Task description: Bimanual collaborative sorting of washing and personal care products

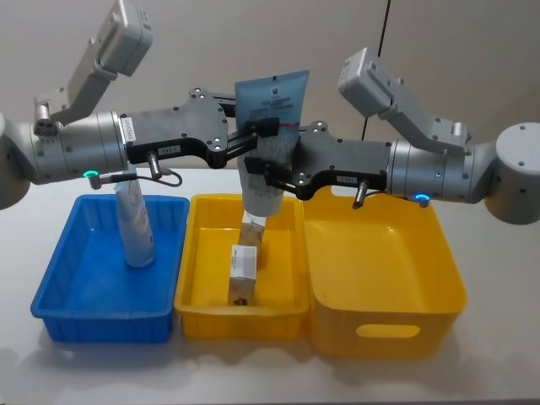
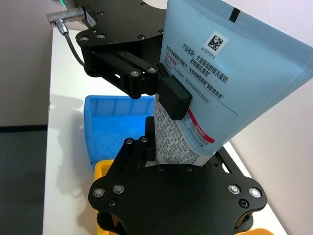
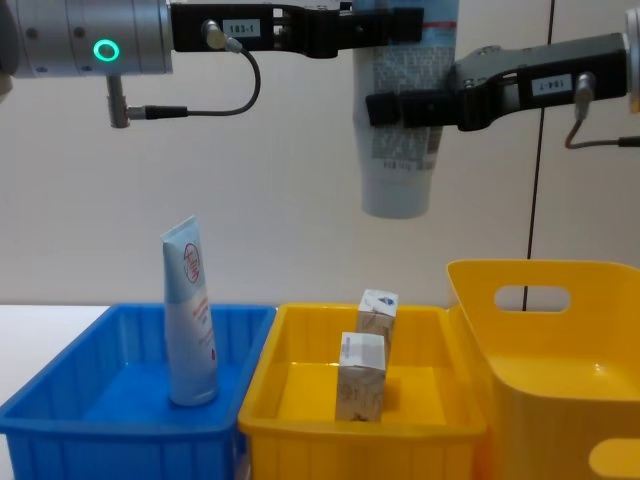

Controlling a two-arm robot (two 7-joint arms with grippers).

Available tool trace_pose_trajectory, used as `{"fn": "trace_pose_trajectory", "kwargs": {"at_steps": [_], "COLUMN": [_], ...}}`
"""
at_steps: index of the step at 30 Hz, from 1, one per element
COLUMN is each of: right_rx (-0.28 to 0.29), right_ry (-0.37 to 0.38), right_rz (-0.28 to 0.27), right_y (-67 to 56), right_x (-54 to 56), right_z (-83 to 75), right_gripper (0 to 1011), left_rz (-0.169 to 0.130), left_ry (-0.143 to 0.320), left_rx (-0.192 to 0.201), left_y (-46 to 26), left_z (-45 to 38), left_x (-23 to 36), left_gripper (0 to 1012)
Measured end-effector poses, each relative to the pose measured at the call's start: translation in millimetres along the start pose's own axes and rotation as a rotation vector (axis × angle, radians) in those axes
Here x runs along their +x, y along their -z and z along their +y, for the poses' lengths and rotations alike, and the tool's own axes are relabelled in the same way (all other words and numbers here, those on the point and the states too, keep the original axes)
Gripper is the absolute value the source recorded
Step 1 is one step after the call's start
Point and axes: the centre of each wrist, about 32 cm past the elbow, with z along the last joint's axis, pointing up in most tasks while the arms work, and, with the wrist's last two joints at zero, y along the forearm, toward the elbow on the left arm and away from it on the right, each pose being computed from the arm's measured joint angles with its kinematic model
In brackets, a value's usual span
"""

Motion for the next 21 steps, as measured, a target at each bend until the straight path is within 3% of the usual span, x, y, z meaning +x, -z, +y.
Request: {"fn": "trace_pose_trajectory", "kwargs": {"at_steps": [15, 21], "right_rx": [0.000, -0.001], "right_ry": [-0.002, -0.005], "right_rz": [0.001, 0.001], "right_y": [-0.1, 0.0], "right_x": [-0.2, -0.5], "right_z": [0.3, 0.6], "right_gripper": [297, 270], "left_rz": [0.000, 0.000], "left_ry": [-0.001, -0.002], "left_rx": [0.000, 0.000], "left_y": [0.0, -0.1], "left_z": [0.0, 0.1], "left_x": [0.0, 0.1], "left_gripper": [211, 335]}}
